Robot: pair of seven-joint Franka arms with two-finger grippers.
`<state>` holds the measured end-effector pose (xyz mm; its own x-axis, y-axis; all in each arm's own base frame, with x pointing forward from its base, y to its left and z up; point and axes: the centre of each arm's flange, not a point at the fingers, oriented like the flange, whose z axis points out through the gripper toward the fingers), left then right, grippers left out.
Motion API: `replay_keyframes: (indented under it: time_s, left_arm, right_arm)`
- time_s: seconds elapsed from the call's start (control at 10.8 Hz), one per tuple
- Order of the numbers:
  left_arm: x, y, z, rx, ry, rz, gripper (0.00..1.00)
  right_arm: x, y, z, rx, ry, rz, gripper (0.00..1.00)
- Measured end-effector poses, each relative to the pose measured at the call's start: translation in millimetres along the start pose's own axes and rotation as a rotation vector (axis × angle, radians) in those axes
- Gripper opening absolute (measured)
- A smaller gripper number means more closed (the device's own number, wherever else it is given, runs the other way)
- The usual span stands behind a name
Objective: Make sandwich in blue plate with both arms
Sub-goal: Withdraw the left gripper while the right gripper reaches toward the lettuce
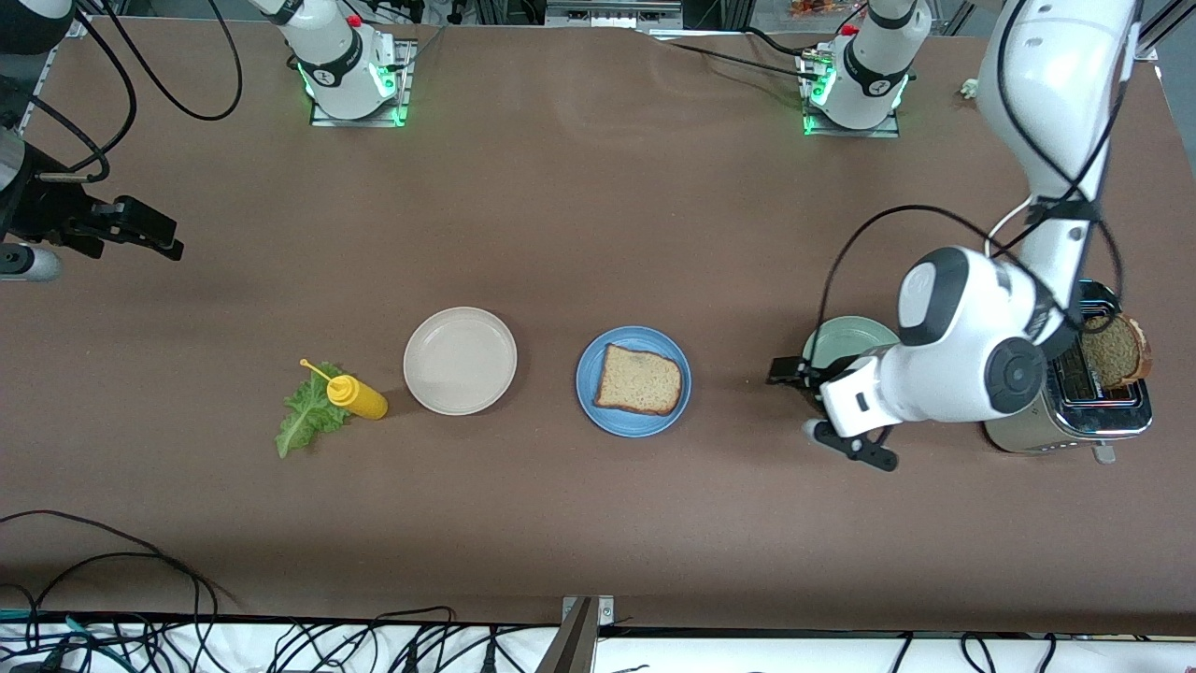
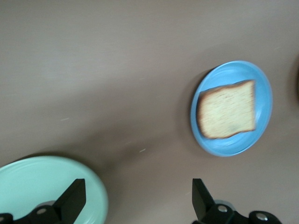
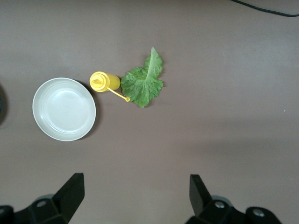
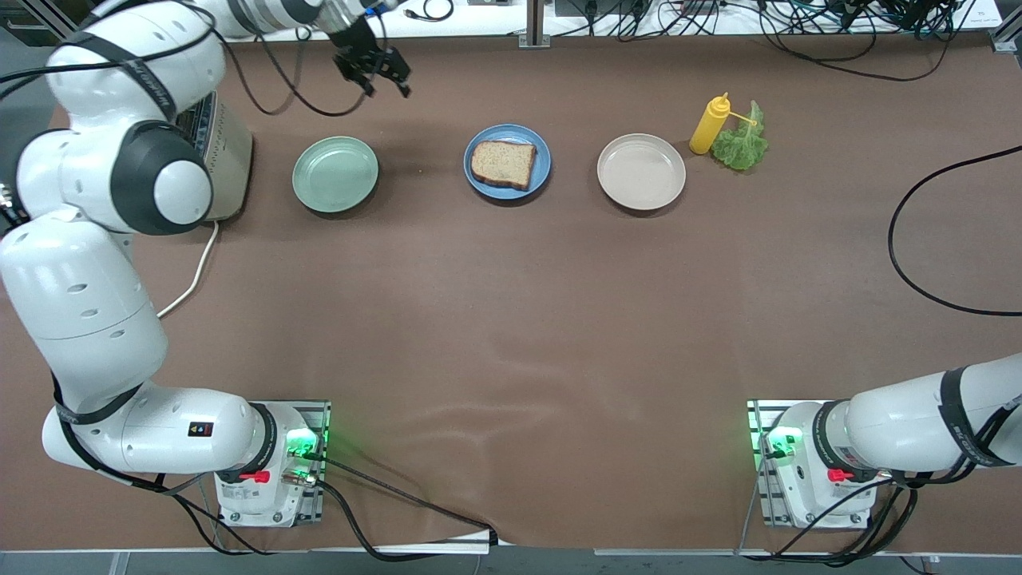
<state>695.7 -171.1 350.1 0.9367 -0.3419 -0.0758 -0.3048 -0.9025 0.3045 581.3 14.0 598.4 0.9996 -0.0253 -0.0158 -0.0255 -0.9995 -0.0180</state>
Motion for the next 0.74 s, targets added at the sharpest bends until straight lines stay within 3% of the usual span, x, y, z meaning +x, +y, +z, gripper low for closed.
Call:
replay_keyframes:
  time_s: [0.19, 0.28, 0.74]
  left_arm:
    - [-14, -6, -42, 0.133, -0.005, 0.029, 1.0]
    - [-22, -8, -63, 0.164, -0.004, 0.027, 1.0]
    - [-78, -21, -173, 0.242, 0.017, -0.034, 1.0]
  right_arm:
    - [0, 0, 1, 0.0, -0.002, 0.0, 1.0]
    - [1, 0, 1, 0.0, -0.002, 0.0, 1.0]
    - [23, 4, 37, -0.003, -0.018, -0.01, 1.0]
